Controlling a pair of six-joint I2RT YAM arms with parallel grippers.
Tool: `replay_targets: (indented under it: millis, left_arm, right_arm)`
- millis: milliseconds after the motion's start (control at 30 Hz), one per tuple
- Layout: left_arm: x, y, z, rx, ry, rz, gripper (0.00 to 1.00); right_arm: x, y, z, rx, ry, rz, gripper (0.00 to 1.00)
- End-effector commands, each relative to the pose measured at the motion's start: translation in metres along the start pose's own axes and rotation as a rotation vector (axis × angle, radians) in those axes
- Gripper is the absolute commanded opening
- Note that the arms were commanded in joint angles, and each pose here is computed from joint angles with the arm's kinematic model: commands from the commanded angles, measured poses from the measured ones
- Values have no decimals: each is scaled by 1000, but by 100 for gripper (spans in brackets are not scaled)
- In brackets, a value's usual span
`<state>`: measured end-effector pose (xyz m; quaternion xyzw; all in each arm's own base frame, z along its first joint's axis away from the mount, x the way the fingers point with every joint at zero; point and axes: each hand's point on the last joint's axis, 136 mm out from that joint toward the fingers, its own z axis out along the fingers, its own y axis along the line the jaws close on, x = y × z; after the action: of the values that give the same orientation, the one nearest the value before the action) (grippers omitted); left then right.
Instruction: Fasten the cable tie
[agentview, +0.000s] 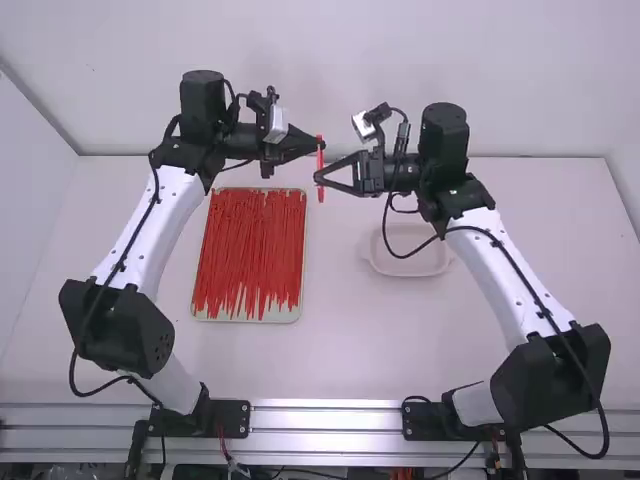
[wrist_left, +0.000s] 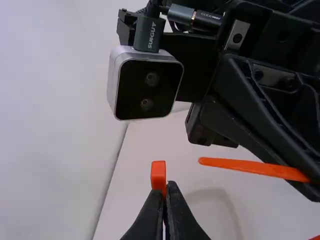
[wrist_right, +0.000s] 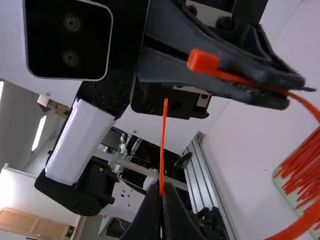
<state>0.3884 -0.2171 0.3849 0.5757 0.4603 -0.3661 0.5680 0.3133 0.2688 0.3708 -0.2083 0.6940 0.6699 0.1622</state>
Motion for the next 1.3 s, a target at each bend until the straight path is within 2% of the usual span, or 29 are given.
replay_targets:
  millis: [0,167,1267]
  left_arm:
    - [-5,-5,-1,25,-23,27,2]
    - [-13,-11,-2,68,-64,49,2]
    - [-6,-10,0,53,-49,43,2]
  right_arm:
    - [-4,18,-4,-7,-12,-41,0]
    - [-6,17,-4,2,-24,-31,0]
    - [-11,13,-7,20,-50,32,0]
